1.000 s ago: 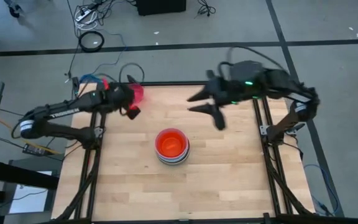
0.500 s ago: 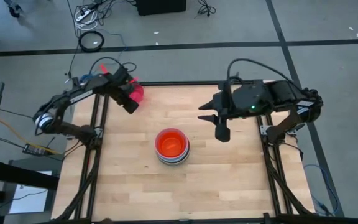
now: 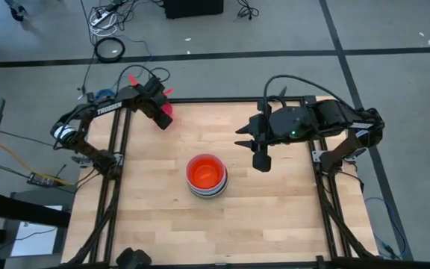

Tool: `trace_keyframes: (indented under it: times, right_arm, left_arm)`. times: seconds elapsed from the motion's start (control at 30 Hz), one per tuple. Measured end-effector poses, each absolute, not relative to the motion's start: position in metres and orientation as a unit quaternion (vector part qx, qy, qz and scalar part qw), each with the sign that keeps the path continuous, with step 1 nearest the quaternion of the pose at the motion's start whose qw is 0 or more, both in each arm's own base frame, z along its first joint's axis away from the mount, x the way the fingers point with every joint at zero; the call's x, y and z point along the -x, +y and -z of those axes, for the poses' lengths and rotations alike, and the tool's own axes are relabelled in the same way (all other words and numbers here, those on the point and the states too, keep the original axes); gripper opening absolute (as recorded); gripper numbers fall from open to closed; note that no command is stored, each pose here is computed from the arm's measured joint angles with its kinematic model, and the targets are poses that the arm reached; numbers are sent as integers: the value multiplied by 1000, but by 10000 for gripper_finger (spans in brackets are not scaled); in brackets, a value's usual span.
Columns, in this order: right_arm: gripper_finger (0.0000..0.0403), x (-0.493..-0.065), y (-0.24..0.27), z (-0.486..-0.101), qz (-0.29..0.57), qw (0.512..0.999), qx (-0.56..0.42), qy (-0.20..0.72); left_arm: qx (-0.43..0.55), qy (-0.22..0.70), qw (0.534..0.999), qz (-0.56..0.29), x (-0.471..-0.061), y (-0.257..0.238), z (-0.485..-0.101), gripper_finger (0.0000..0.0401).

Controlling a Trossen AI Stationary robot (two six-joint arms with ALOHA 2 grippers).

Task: Nest bowls inside each other
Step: Stack the red bowl on top of the orange bowl

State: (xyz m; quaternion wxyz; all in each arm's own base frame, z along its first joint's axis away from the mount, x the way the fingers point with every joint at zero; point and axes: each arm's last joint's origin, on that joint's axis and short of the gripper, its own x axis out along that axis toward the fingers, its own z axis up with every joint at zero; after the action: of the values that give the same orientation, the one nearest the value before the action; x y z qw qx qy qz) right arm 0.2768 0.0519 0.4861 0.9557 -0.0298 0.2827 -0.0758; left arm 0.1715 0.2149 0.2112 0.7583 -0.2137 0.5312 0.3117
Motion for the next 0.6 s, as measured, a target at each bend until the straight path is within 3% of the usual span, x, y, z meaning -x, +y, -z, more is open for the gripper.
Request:
trace_keyframes:
  times: [0.27, 0.6]
  right_arm:
    - [132, -277, 50, -486, 79, 955, 30, 284]
    - [132, -277, 50, -486, 83, 955, 18, 284]
  left_arm:
    - [196, 534, 761, -312, -174, 221, -222, 95]
    - [218, 579, 728, -295, -182, 231, -191, 153]
